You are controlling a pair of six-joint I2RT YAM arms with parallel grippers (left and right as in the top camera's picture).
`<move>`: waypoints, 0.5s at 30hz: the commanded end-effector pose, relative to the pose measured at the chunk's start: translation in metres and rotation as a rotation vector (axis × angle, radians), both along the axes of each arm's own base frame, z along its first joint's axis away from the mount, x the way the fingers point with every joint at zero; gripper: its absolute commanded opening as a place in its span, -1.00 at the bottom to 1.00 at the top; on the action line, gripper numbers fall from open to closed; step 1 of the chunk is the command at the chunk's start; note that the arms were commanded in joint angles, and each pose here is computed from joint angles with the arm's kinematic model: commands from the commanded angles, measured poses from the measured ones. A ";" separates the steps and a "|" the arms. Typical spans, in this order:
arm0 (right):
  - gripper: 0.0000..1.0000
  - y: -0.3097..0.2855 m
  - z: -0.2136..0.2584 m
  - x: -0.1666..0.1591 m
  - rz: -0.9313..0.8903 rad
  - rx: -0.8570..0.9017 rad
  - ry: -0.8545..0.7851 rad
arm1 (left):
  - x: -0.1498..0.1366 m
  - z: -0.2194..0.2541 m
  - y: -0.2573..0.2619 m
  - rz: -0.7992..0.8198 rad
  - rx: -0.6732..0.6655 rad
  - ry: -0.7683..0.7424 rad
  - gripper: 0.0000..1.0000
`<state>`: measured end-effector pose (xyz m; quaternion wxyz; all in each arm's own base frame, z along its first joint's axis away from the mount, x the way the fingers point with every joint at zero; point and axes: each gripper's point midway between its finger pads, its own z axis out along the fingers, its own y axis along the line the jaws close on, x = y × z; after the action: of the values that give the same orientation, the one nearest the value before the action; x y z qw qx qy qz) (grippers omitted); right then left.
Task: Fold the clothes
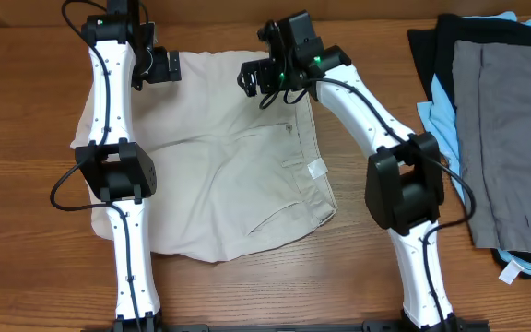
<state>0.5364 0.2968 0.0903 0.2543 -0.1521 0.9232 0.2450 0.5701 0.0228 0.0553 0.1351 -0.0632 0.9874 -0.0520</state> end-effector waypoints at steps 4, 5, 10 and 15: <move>1.00 0.001 -0.038 -0.003 -0.005 0.022 0.093 | -0.005 -0.008 0.002 0.023 -0.014 0.032 1.00; 1.00 0.001 -0.044 -0.004 -0.009 0.018 0.108 | -0.006 -0.008 0.004 0.026 -0.010 0.035 1.00; 1.00 -0.009 -0.060 -0.003 -0.045 -0.002 0.143 | -0.008 -0.009 0.015 0.044 0.029 0.041 1.00; 1.00 -0.036 -0.079 -0.003 -0.108 -0.057 0.202 | -0.013 -0.010 0.037 0.079 0.097 0.064 0.99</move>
<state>0.5250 0.2863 0.0296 0.1805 -0.1190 0.9457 0.2428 0.5606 0.0372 0.0525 0.1172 -0.0764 0.9897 -0.0302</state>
